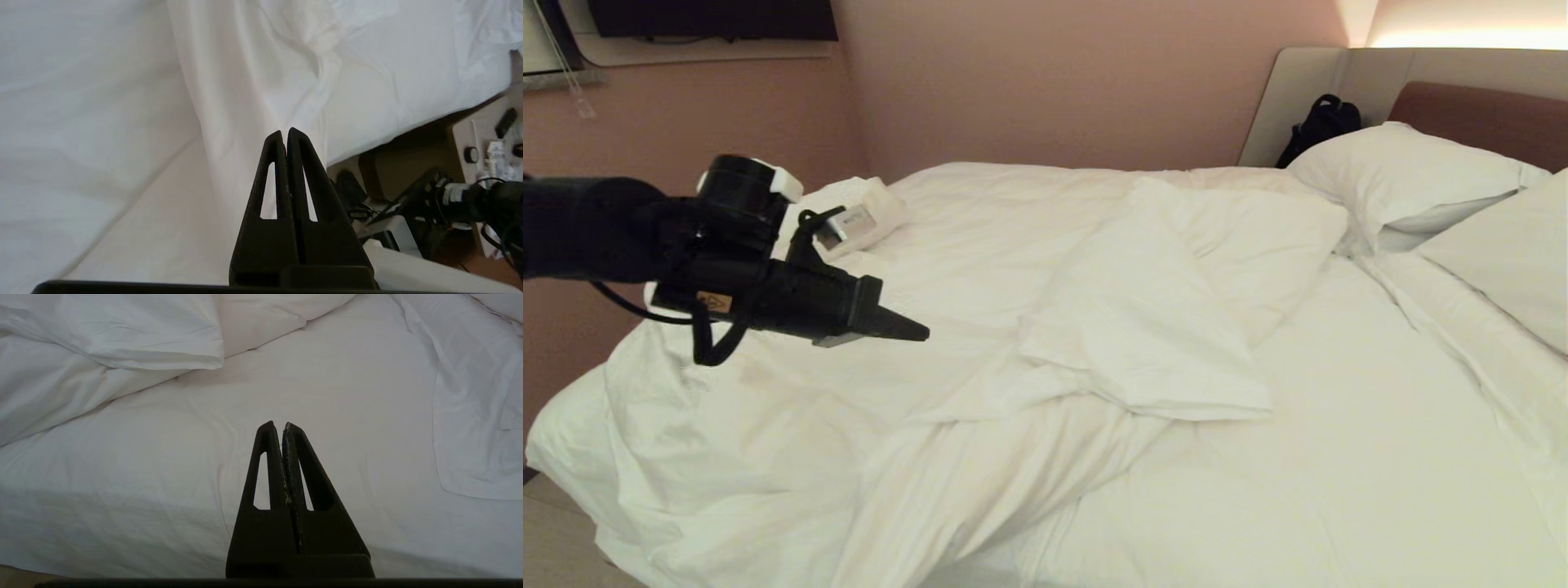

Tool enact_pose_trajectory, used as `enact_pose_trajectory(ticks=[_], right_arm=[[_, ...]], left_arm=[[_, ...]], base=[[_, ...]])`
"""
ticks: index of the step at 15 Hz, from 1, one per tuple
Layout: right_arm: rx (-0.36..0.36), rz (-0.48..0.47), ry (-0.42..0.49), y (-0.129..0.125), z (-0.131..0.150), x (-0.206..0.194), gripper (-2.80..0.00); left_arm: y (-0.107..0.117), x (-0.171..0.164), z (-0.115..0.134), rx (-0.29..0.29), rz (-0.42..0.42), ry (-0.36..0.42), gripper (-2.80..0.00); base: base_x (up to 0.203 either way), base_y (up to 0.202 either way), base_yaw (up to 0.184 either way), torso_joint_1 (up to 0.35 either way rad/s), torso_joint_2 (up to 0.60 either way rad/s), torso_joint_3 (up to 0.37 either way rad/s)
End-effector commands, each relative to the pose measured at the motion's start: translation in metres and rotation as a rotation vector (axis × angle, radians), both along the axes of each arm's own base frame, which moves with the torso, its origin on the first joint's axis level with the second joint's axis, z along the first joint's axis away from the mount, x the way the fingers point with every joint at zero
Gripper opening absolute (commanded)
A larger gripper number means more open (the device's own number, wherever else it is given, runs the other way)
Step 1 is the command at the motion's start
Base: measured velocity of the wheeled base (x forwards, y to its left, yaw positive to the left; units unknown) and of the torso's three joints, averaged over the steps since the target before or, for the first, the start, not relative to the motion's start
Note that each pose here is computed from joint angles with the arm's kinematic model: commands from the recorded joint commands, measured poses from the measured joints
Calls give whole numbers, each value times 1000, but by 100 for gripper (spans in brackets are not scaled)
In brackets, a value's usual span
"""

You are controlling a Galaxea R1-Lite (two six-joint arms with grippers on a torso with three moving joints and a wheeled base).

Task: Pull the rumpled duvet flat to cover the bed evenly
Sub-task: Flatten the corners of the folded blanket

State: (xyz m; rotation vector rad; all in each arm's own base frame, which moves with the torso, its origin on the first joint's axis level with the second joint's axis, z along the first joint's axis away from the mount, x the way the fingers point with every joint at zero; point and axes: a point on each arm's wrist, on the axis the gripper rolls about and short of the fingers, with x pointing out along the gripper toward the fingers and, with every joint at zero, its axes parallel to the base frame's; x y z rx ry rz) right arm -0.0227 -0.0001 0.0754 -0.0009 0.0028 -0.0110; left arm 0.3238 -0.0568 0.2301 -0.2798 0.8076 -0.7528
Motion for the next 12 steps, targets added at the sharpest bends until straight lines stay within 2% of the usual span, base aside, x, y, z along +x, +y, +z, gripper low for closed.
enact_pose_trajectory(ticks=[1, 3, 6, 7, 9, 12], right_arm=[[0, 0, 0, 0, 0, 0, -280], [-1, 0, 0, 0, 0, 0, -280], [-1, 0, 0, 0, 0, 0, -280], [-1, 0, 0, 0, 0, 0, -280], [-1, 0, 0, 0, 0, 0, -280], [-1, 0, 0, 0, 0, 0, -280]], left_arm=[[-16, 13, -12, 28, -15, 27, -280], [-39, 13, -14, 125, 5, -20, -280], [-80, 20, -23, 254, 44, -155, -280], [-88, 20, -28, 291, 33, -182, -280], [-93, 18, -31, 348, -13, -228, -280], [-93, 11, -31, 448, -132, -337, -280]], base=[[0, 0, 0, 0, 0, 0], [0, 0, 0, 0, 0, 0], [0, 0, 0, 0, 0, 0], [0, 0, 0, 0, 0, 0], [0, 0, 0, 0, 0, 0], [0, 0, 0, 0, 0, 0]])
